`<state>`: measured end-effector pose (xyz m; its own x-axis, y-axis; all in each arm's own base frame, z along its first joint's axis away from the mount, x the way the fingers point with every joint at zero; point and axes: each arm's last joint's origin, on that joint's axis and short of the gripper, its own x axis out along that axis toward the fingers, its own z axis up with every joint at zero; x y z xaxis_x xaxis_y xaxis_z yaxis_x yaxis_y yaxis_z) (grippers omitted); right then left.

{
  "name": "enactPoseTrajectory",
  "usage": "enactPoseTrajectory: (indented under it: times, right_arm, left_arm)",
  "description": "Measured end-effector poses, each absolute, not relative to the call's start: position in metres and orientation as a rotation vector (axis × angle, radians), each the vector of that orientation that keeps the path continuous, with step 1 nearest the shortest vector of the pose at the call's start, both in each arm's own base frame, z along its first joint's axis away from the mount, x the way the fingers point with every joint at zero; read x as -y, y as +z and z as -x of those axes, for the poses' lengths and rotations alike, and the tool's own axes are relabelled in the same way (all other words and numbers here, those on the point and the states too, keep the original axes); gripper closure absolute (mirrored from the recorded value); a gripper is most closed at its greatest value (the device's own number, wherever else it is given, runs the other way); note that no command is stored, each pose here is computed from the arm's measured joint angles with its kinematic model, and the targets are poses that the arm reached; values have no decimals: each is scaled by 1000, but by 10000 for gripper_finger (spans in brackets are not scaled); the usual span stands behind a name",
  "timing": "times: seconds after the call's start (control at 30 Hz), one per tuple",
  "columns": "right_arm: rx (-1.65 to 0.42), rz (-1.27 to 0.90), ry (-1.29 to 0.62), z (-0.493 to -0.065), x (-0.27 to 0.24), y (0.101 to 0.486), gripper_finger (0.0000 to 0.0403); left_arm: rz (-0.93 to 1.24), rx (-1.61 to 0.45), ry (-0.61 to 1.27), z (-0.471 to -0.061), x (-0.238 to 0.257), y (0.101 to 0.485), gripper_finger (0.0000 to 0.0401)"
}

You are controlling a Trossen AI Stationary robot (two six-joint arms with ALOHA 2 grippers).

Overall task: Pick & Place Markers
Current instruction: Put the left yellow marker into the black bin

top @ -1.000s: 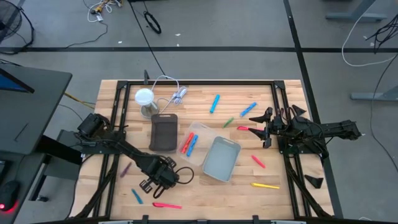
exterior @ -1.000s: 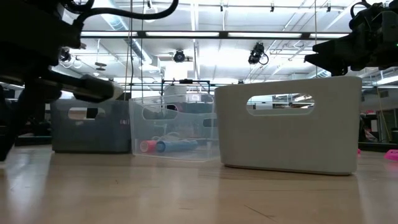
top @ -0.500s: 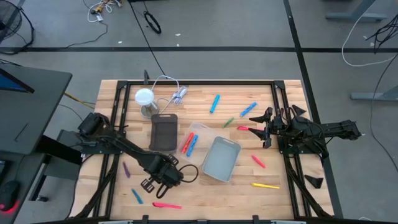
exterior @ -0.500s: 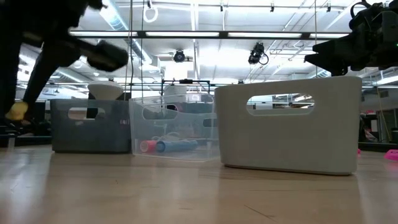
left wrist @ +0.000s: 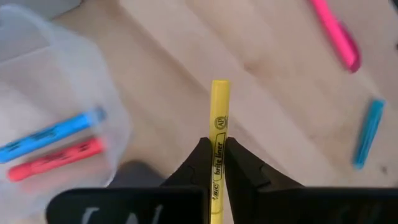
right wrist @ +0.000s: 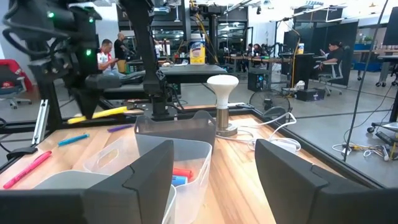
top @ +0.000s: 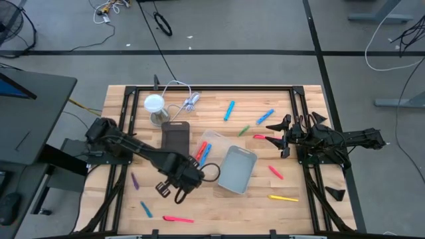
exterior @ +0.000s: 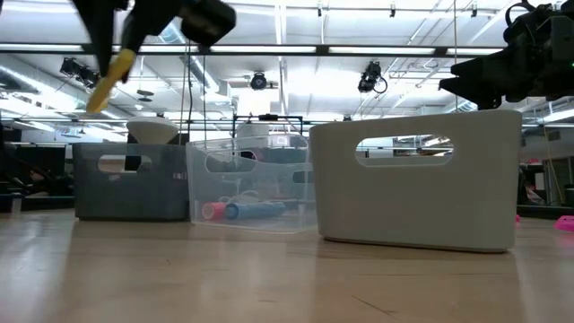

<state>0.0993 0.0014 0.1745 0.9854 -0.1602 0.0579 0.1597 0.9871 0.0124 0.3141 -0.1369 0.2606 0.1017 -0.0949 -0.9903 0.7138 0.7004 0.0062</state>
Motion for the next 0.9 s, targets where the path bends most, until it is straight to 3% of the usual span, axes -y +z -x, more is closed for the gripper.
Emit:
enactPoseTrajectory:
  times: [0.9]
  right_arm:
    - [59, -8, -161, -99, -1, 174, 174]
  left_arm:
    - [-1131, -1326, -1007, -325, 60, 268, 378]
